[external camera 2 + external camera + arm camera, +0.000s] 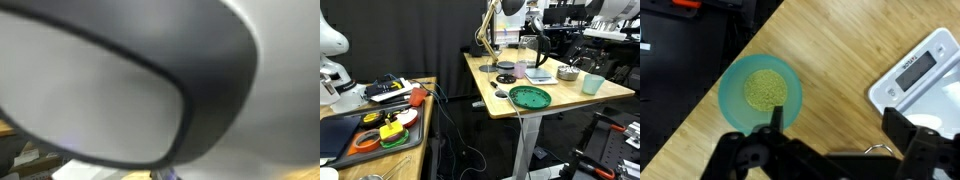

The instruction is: Pour the contents in the blue cup onto the green plate

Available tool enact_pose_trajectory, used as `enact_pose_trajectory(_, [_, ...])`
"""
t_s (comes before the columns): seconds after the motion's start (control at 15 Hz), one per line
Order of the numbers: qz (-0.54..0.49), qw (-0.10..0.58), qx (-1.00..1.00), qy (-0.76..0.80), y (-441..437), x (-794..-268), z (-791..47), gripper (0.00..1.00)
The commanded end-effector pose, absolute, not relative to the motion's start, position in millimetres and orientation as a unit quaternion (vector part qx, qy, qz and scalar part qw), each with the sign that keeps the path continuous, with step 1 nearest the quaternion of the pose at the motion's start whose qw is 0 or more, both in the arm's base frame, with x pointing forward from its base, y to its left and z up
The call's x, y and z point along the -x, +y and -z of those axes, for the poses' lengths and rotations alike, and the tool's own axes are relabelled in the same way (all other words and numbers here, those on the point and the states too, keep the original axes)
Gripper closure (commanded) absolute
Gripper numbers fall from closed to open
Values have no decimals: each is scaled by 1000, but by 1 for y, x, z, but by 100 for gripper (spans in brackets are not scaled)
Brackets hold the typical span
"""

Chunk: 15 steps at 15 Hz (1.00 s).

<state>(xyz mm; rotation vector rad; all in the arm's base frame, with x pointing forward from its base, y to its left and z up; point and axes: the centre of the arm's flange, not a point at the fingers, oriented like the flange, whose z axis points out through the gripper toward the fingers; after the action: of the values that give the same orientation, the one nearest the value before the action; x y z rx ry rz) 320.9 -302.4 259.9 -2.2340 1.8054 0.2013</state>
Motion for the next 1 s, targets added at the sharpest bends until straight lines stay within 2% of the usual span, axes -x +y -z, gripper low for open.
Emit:
enact_pose_trajectory(0.0, [-69,86,764,636,-292,-318,-285,0])
enact_pose_trajectory(0.27, [-96,49,748,655,-290,-320,-284,0])
enact_pose_trajectory(0.93, [-145,79,712,682,-306,-299,-246,0])
